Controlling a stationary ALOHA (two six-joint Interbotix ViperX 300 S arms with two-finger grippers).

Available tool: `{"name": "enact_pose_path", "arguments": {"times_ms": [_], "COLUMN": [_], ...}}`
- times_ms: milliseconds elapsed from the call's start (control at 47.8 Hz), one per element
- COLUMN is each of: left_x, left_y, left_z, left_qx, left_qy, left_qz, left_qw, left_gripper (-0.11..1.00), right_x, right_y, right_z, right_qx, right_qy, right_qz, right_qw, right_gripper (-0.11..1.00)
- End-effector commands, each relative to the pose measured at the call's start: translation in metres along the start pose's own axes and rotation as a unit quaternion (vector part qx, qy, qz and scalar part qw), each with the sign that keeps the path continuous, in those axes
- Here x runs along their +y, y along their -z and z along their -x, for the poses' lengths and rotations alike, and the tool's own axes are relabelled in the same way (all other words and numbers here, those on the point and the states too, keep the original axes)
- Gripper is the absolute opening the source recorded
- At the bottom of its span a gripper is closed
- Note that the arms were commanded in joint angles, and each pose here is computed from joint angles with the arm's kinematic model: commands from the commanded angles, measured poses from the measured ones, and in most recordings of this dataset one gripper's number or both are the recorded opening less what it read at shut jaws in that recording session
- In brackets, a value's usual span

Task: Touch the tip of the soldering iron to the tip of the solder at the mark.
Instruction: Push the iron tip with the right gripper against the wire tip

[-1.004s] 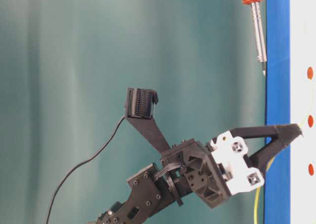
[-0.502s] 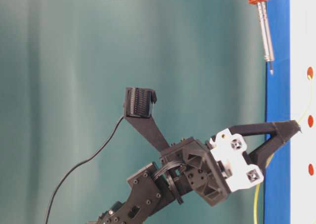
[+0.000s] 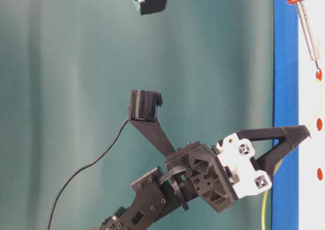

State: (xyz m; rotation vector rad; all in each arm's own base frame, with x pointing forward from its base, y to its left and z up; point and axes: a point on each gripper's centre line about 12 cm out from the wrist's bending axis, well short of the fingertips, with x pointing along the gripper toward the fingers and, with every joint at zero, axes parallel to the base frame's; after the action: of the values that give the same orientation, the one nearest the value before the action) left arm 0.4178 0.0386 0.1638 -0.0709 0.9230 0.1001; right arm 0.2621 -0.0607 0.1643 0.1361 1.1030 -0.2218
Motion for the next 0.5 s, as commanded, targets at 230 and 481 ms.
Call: {"name": "enact_pose_path", "arguments": {"times_ms": [230, 481], "left_x": [0.0003, 0.0002], "left_y": [-0.0133, -0.0160], "left_z": [0.0078, 0.0082], "left_qx": [-0.021, -0.025], "left_qy": [0.000, 0.000], "left_qz": [-0.002, -0.002], "left_qw": [0.9998, 0.9997], "left_gripper": [0.02, 0.02], "right_x": [-0.0042, -0.0046], "right_y": [-0.0110, -0.0115], "right_z": [0.0005, 0.0008], "right_qx": [-0.016, -0.017], "right_qy": [0.004, 0.004], "right_qz": [-0.006, -0.005], "right_qw": [0.9998, 0.9998], "right_gripper": [0.06, 0.06]}}
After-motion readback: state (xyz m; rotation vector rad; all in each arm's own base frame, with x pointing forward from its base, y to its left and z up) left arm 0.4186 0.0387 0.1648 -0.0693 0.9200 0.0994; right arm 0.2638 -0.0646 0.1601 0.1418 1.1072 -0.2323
